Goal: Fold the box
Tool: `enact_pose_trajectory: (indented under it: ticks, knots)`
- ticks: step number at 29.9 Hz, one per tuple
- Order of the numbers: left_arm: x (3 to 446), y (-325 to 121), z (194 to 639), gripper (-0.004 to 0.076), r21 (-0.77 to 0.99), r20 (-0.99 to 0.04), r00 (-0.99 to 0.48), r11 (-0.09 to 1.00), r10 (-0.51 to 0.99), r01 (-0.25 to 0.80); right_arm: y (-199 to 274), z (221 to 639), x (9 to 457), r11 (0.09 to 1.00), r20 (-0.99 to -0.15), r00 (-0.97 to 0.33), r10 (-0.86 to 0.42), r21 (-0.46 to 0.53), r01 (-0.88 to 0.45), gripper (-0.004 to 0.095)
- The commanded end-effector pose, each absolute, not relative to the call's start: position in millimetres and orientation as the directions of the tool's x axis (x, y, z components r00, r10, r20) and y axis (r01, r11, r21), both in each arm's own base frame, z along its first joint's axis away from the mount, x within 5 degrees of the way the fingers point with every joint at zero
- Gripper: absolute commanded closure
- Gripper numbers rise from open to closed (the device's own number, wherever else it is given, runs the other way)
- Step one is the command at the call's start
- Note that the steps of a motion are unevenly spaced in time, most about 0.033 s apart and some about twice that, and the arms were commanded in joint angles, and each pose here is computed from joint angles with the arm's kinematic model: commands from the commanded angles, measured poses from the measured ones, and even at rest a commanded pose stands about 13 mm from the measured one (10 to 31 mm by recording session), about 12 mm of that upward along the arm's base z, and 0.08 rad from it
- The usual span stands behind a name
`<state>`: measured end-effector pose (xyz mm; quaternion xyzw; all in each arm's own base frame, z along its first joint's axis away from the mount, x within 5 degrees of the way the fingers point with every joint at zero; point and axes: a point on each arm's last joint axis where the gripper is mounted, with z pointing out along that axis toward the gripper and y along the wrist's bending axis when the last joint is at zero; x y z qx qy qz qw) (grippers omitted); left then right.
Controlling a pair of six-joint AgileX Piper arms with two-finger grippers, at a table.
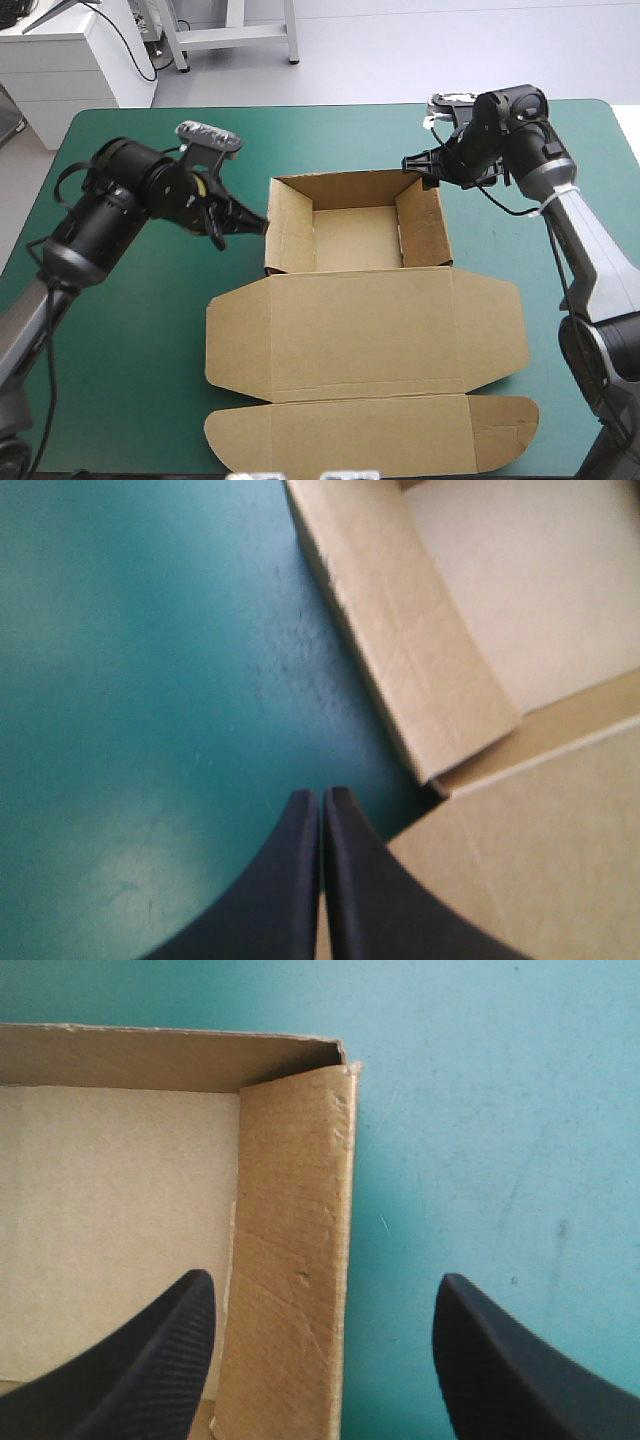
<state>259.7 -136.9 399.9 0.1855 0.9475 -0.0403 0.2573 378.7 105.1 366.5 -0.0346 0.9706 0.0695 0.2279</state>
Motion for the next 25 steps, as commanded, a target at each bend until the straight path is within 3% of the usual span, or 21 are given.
enact_pose_trajectory:
  ticks: [1,5,11,21,25]
  knots:
    - [220,-114,406,0.0731,0.027,-0.537,-0.778,0.929,0.325,0.37,99,376,369,0.99,-0.467,-0.883,-0.048,0.096,-0.105,0.0322]
    - [189,-97,394,0.0731,0.026,-0.583,-0.748,0.927,0.318,0.375,99,348,368,0.991,-0.398,-0.915,-0.068,0.078,-0.107,0.0322]
    - [143,-70,375,0.0731,0.022,-0.723,-0.63,0.922,0.282,0.387,101,322,367,0.989,-0.36,-0.931,-0.066,0.101,-0.109,0.0322]
    - [83,-37,333,0.0731,0.013,-0.811,-0.534,0.919,0.241,0.394,111,301,372,0.974,-0.334,-0.941,-0.06,0.187,-0.128,0.0326]
    - [67,-28,323,0.0731,0.009,-0.834,-0.504,0.919,0.224,0.394,112,285,376,0.977,-0.273,-0.959,-0.074,0.175,-0.125,0.033]
